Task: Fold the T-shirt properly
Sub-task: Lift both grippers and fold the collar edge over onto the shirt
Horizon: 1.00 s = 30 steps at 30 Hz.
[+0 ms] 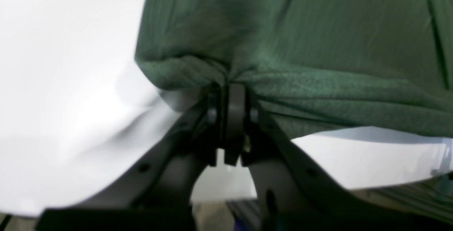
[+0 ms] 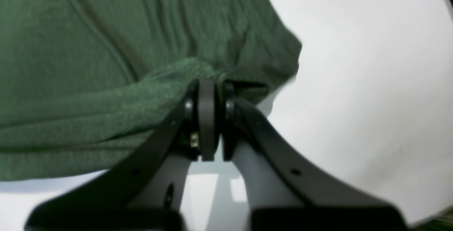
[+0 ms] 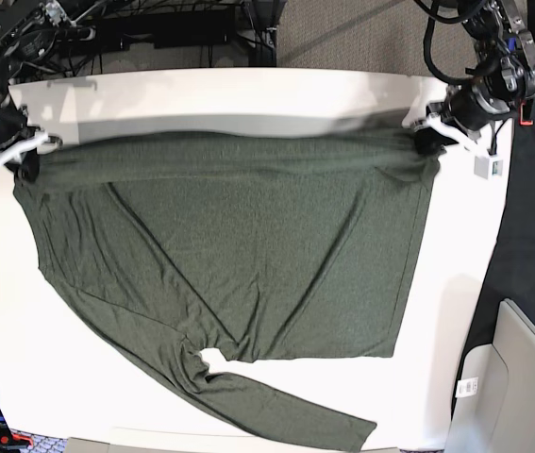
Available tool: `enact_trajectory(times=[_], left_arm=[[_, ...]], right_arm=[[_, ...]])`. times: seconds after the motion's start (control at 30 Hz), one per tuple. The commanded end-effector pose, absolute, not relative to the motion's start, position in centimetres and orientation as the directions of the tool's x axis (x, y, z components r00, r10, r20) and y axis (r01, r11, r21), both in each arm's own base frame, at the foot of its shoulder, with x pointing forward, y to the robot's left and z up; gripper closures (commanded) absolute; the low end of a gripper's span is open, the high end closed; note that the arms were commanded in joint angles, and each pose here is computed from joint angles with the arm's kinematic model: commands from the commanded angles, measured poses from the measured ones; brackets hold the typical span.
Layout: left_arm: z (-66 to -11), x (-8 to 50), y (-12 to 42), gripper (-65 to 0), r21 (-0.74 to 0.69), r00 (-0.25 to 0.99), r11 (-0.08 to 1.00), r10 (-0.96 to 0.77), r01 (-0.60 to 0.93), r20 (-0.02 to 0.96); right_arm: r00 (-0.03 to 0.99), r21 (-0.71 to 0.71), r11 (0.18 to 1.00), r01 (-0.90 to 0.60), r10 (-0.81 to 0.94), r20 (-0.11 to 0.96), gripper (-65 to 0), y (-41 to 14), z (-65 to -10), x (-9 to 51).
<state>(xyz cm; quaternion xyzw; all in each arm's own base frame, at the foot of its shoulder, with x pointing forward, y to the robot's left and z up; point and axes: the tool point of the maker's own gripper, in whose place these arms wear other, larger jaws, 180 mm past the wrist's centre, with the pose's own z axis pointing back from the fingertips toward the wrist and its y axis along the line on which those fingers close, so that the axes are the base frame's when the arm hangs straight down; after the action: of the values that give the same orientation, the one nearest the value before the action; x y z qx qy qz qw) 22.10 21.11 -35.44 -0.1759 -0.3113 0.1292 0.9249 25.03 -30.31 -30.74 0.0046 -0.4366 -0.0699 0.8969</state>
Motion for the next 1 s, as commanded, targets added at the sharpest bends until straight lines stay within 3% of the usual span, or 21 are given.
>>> enact_trajectory(times=[0.0, 0.33, 0.97], left_arm=[[-34.3, 23.0, 21.7, -0.1, -0.389, 0.747, 0.914, 0.339, -0.117, 0.571], [-30.3, 29.3, 20.9, -0.1, -0.442, 0.637, 0.896, 0.37, -0.051, 0.677], [-34.6, 35.6, 21.4, -0.1, -0.618, 0.625, 0.768, 0.568, -0.168, 0.535]], right_arm=[[0.57, 0.064, 0.99, 0.122, -0.123, 0.813, -0.6, -30.9, -29.6, 26.1], [0.541, 0.198, 0.969, 0.15, -0.248, 0.804, -0.6, -31.2, -31.8, 30.6], [0.391, 0.425, 0.895, 0.131, -0.441, 0.808, -0.9, -29.6, -33.1, 36.5]])
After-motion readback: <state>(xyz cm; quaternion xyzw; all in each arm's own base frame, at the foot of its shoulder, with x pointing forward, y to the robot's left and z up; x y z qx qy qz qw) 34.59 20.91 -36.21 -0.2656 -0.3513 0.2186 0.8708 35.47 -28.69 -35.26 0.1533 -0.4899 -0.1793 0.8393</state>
